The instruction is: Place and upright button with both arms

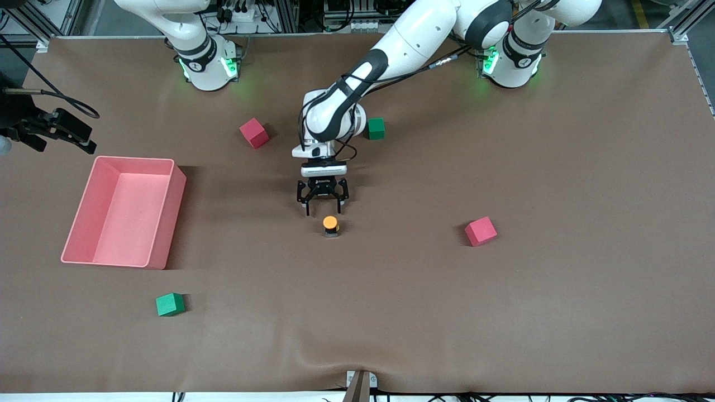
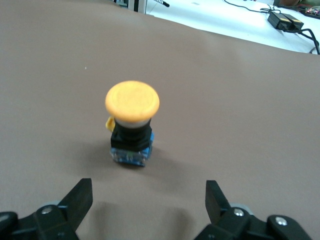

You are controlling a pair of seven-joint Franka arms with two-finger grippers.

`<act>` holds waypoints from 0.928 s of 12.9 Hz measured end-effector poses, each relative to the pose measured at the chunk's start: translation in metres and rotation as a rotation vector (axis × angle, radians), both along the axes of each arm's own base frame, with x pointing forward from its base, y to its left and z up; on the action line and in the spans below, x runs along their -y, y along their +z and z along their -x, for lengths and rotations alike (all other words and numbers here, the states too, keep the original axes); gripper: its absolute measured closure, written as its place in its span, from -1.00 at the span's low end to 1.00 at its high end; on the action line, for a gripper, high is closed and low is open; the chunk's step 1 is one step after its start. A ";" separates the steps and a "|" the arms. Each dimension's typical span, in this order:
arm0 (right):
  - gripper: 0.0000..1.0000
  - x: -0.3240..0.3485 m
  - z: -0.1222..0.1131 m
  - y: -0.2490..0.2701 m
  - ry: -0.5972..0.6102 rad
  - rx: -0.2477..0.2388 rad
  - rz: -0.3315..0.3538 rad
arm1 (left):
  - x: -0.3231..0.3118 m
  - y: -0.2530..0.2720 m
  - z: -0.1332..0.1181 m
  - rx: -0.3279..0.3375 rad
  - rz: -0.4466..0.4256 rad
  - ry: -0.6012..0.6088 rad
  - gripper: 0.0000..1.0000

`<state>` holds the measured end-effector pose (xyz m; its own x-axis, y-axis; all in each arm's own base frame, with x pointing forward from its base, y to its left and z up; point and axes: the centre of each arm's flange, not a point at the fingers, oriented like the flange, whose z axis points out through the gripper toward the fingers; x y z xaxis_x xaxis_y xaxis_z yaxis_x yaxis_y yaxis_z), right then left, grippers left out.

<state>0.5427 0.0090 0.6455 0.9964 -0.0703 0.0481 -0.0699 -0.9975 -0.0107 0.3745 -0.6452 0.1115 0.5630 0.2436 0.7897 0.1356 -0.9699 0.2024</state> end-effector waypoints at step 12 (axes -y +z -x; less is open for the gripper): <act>-1.00 0.000 0.000 0.000 0.000 0.002 0.000 | 0.004 0.227 -0.025 -0.449 -0.012 0.132 -1.00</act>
